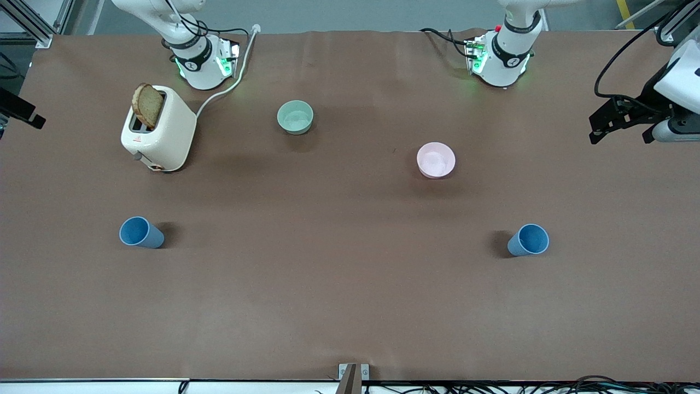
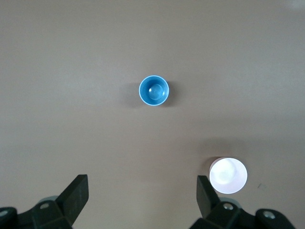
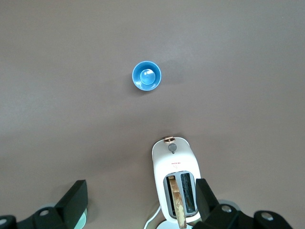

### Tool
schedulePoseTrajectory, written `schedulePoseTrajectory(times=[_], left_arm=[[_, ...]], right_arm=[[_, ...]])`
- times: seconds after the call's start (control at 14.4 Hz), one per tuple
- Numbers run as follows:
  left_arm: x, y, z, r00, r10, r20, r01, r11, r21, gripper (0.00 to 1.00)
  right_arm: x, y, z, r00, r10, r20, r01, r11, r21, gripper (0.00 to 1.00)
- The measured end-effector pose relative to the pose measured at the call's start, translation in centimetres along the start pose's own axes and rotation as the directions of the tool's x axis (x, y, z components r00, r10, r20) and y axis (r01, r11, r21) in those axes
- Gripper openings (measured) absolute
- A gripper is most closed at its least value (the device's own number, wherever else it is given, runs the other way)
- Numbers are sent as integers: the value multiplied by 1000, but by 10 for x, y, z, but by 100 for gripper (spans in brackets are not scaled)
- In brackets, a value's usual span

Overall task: Stack blue cups with both arms
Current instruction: 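Reach the left and right grippers toward the two blue cups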

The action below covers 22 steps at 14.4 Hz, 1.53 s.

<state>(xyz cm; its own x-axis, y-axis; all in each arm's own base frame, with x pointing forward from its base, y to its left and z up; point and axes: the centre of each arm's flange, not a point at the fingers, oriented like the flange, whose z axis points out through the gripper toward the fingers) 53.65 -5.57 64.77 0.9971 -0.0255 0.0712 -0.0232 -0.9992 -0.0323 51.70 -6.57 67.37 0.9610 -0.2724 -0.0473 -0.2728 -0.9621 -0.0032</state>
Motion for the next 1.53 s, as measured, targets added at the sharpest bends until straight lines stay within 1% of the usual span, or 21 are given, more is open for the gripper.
schedulePoseTrajectory(times=[0.35, 0.56, 0.77, 1.04, 1.18, 1.32, 1.39, 1.53], left_arm=[[1, -4, -1, 1000, -7, -2, 7, 1000, 0, 100], [10, -25, 14, 999, -43, 12, 43, 999, 1, 100], [45, -46, 68, 997, -71, 13, 72, 997, -14, 100], [88, -65, 166, 995, -99, 30, 100, 994, -39, 100], [99, -65, 216, 994, -98, 57, 101, 994, -49, 100], [102, -61, 258, 990, -92, 110, 98, 994, -57, 100], [103, -60, 275, 987, -89, 134, 97, 994, -58, 100], [103, -61, 304, 983, -85, 165, 95, 994, -52, 100]], right_arm=[[0, 0, 0, 1000, 0, 0, 0, 1000, 0, 100], [0, 0, 0, 1000, 1, 0, -1, 1000, 0, 100], [0, 0, 0, 1000, 1, 1, -1, 1000, 0, 100], [1, 0, 1, 1000, 0, 2, 0, 1000, 0, 100], [7, 0, 8, 1000, -2, 5, 2, 1000, -2, 100], [26, -1, 26, 1000, -28, -9, 28, 1000, -4, 100], [40, -1, 44, 999, -43, -11, 43, 999, -6, 100], [78, 5, 97, 997, -80, -15, 80, 997, -15, 100]])
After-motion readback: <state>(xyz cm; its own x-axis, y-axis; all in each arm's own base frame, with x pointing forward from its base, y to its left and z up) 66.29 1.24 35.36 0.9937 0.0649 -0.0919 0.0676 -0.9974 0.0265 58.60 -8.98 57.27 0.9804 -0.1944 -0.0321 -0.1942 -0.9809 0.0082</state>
